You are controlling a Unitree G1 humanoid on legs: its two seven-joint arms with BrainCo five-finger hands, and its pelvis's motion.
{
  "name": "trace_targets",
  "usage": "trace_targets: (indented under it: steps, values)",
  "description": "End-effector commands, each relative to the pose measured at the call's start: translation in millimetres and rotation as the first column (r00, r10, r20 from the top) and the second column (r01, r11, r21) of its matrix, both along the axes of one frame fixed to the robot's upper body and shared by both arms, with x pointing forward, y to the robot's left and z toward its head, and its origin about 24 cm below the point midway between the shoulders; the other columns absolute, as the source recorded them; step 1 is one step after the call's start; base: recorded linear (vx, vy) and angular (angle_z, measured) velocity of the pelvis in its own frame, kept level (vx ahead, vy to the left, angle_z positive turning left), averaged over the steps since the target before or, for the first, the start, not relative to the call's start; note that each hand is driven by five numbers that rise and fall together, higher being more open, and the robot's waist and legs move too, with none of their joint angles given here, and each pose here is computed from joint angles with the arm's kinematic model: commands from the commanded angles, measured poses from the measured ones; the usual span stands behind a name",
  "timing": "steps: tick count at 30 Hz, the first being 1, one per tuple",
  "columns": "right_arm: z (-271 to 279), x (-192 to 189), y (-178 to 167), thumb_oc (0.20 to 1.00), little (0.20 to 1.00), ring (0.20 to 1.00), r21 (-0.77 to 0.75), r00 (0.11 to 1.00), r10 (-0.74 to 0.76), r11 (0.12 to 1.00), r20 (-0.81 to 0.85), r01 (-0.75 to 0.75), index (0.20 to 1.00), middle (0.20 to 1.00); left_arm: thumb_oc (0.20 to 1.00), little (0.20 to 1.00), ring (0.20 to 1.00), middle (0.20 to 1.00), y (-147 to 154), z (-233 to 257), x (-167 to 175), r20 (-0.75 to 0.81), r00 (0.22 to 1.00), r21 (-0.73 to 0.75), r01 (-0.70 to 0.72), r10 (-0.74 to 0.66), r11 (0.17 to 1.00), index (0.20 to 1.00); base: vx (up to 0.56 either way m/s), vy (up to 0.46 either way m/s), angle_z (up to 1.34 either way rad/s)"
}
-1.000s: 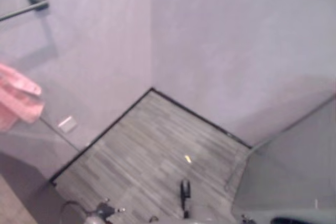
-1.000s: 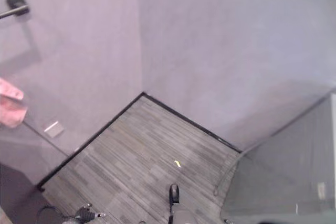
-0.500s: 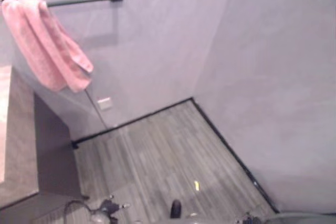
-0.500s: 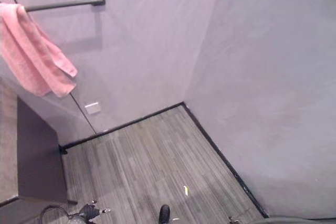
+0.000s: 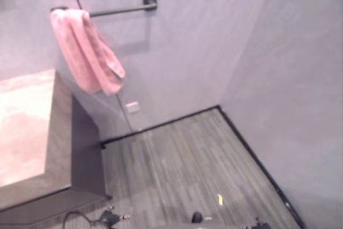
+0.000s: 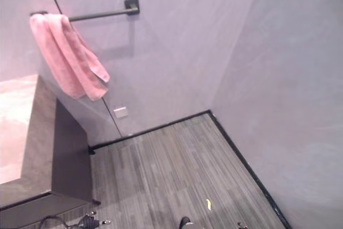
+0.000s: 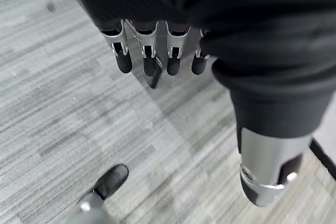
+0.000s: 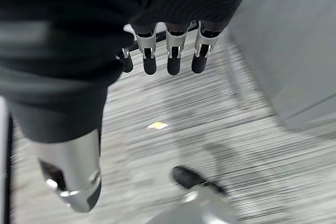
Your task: Put brush and paste in cup on sink, flatten towel.
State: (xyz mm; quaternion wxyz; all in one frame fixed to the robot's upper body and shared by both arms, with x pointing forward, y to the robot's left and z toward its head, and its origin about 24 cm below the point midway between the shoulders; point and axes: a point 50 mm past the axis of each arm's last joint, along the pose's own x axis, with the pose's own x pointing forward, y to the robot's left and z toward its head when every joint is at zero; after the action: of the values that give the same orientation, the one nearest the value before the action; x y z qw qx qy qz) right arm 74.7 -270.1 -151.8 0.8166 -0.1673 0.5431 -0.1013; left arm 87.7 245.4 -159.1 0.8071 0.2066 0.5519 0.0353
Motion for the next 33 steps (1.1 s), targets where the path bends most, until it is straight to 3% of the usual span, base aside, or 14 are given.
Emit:
trace_targets:
  steps: [1, 9, 26, 33]
  values:
    - [4, 19, 3, 1.000, 1.000, 1.000, -0.036, 0.995, 0.088, 0.996, 0.041, -0.087, 1.000, 1.000, 1.000, 1.000, 1.000, 1.000, 6, 6, 14, 0.050, 0.997, 0.042, 0.057, -0.059, 0.997, 1.000, -0.02, 0.221, 0.11]
    - [4, 32, 9, 1.000, 1.000, 1.000, -0.030, 0.988, 0.145, 0.989, 0.054, -0.143, 1.000, 1.000, 1.000, 1.000, 1.000, 1.000, 4, 8, 24, 0.080, 0.992, 0.046, 0.097, -0.101, 0.994, 1.000, -0.03, 0.096, 0.24]
    - [3, 12, -3, 1.000, 1.000, 1.000, -0.068, 0.984, 0.175, 0.982, -0.030, -0.177, 1.000, 1.000, 1.000, 1.000, 1.000, 1.000, 6, 9, 28, 0.072, 0.992, 0.045, 0.100, -0.103, 0.994, 1.000, 0.08, -0.169, 0.26]
    - [11, 17, -18, 1.000, 1.000, 1.000, -0.105, 0.977, 0.211, 0.972, -0.016, -0.212, 1.000, 1.000, 1.000, 1.000, 1.000, 1.000, 29, 22, 45, 0.077, 0.980, 0.137, 0.170, -0.182, 0.976, 1.000, 0.02, -0.055, 0.04]
